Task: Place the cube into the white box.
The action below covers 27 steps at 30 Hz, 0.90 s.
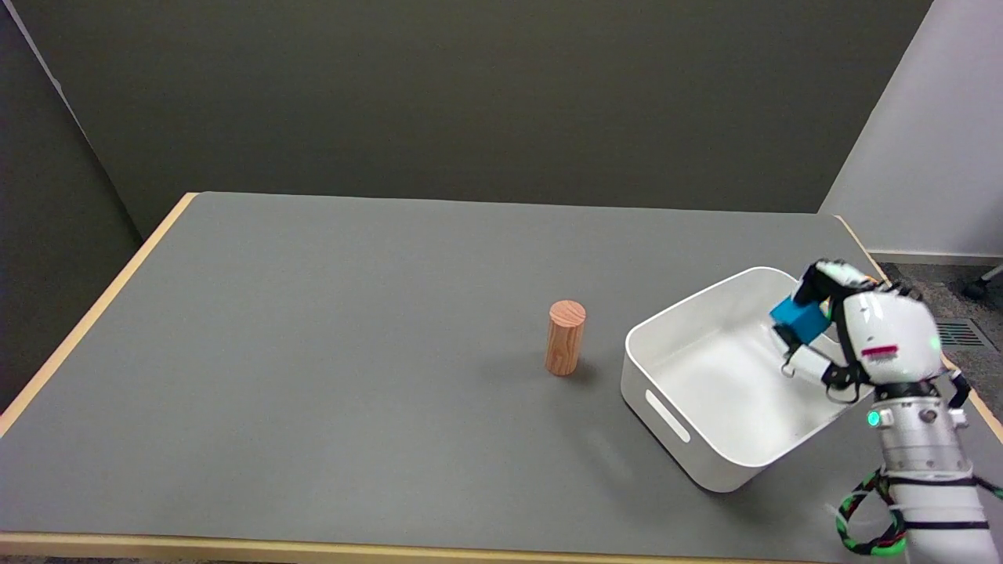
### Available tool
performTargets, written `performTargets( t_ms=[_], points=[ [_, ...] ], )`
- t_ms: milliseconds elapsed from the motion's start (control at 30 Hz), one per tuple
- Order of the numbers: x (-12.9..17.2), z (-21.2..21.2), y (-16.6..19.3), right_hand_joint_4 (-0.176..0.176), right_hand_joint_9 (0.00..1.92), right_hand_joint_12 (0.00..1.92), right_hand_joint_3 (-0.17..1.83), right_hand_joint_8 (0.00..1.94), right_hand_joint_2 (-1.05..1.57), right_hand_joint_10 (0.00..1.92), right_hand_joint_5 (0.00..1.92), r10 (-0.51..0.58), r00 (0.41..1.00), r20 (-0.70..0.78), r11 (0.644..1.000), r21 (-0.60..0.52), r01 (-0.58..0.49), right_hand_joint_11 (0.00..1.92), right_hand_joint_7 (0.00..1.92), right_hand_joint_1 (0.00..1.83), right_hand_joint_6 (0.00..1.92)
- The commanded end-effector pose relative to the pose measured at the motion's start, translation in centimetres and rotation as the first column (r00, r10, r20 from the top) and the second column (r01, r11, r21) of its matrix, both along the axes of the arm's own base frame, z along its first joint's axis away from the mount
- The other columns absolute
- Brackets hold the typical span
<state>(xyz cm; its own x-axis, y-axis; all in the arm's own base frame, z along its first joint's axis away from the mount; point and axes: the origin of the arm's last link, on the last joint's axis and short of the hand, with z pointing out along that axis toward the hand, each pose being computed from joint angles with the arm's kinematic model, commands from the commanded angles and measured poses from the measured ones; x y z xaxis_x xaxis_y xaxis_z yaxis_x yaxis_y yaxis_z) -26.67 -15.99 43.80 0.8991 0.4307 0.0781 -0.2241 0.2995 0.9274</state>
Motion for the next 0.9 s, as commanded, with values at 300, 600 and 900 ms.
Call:
performTargets(
  t_ms=[300,600,900],
  points=[
    [-2.3,-2.6,0.0,0.104,0.00,1.12,0.92,0.12,0.54,0.46,0.18,-0.013,0.991,0.134,0.995,0.098,-0.001,0.00,0.00,0.41,0.49],
    [1.8,-6.6,1.7,0.077,0.00,1.05,0.93,0.07,0.58,0.42,0.09,0.289,0.957,-0.022,0.926,0.262,-0.273,0.00,0.00,0.35,0.41],
    [3.8,-8.3,2.3,0.049,0.00,0.56,0.93,0.00,0.61,0.09,0.05,0.354,0.935,-0.020,0.876,0.356,-0.325,0.00,0.00,0.32,0.30]
  ],
)
